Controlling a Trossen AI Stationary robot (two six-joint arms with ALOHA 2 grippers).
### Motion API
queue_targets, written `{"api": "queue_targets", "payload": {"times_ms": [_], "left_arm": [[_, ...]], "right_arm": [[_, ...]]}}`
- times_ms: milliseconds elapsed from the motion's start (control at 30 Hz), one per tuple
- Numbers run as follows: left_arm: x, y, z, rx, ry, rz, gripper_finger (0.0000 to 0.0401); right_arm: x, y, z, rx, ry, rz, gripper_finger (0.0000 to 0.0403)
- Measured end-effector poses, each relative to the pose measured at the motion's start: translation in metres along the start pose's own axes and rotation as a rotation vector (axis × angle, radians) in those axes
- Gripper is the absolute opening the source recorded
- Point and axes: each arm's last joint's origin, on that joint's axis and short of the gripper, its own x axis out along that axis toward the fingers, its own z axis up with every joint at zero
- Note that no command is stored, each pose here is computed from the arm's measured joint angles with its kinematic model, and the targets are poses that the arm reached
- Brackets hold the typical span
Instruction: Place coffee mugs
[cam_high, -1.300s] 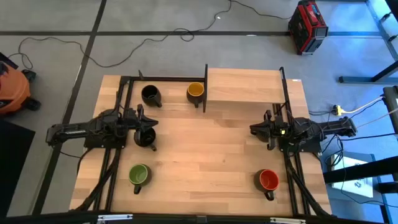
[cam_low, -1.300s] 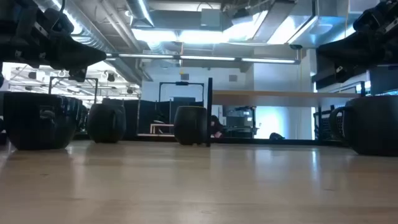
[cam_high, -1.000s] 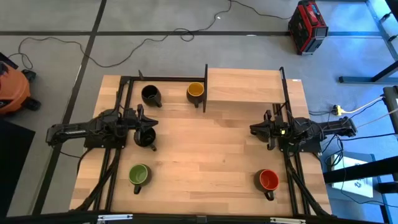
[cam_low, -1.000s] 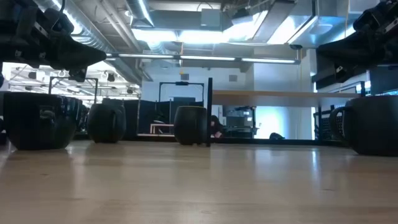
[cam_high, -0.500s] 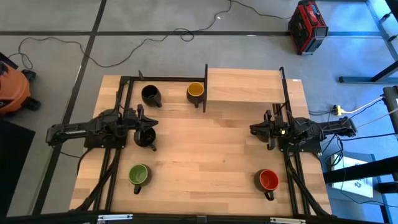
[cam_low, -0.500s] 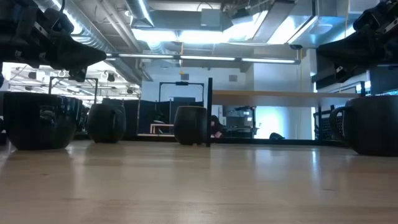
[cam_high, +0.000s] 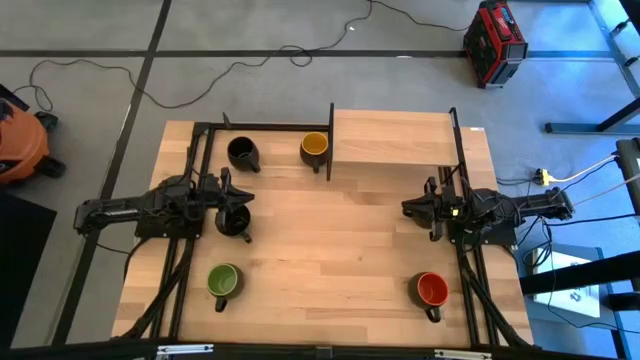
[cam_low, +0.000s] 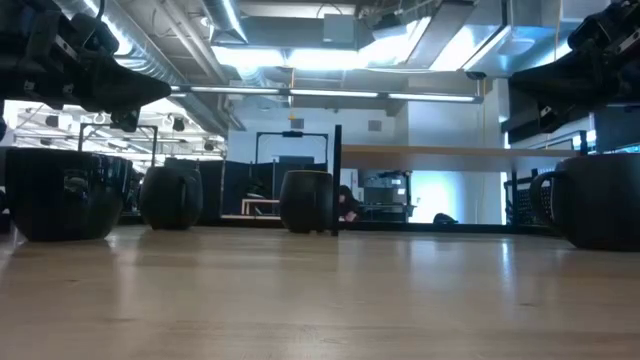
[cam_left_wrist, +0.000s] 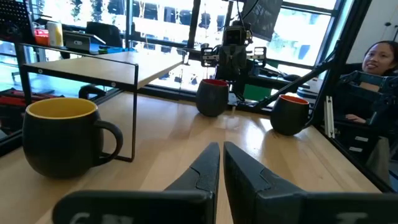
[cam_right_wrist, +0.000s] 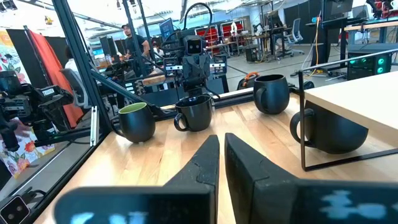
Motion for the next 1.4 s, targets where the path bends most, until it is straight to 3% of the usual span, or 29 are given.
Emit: {"api": "queue_targets", "payload": {"times_ms": [233,400,533,733,833,1200,1300,1400], "left_arm": [[0.000,-0.001,0.003,-0.042,-0.030,-0.009,0.0015],[-0.003,-0.004,0.023,-0.158,-0.245,-0.050,0.0015],[-0.008,-0.003,0.040,-0.322,-0.434,0.009,0.0015],[-0.013,-0.008,0.069,-0.380,-0.486,-0.002,0.0015],[-0.010,-0.011,0.088,-0.373,-0.439,0.039,0.0015],[0.037,-0.017,0.134,-0.336,-0.032,0.167,0.0015],[0.052,-0.016,0.133,-0.315,0.124,0.203,0.0015],[0.064,-0.017,0.138,-0.300,0.158,0.197,0.0015]], "right_arm": [[0.000,0.000,0.000,0.000,-0.003,-0.014,0.0014],[0.000,0.000,0.000,0.000,-0.002,-0.008,0.0014],[0.000,0.000,0.000,0.000,-0.002,-0.008,0.0014],[0.000,0.000,0.000,0.000,-0.002,-0.008,0.0014],[0.000,-0.001,0.000,0.001,-0.008,-0.022,0.0014],[0.000,-0.001,0.002,0.005,-0.023,-0.032,0.0014],[0.000,0.001,0.008,0.154,-0.083,0.013,0.0014],[-0.001,0.002,0.016,0.306,-0.161,0.031,0.0014]]}}
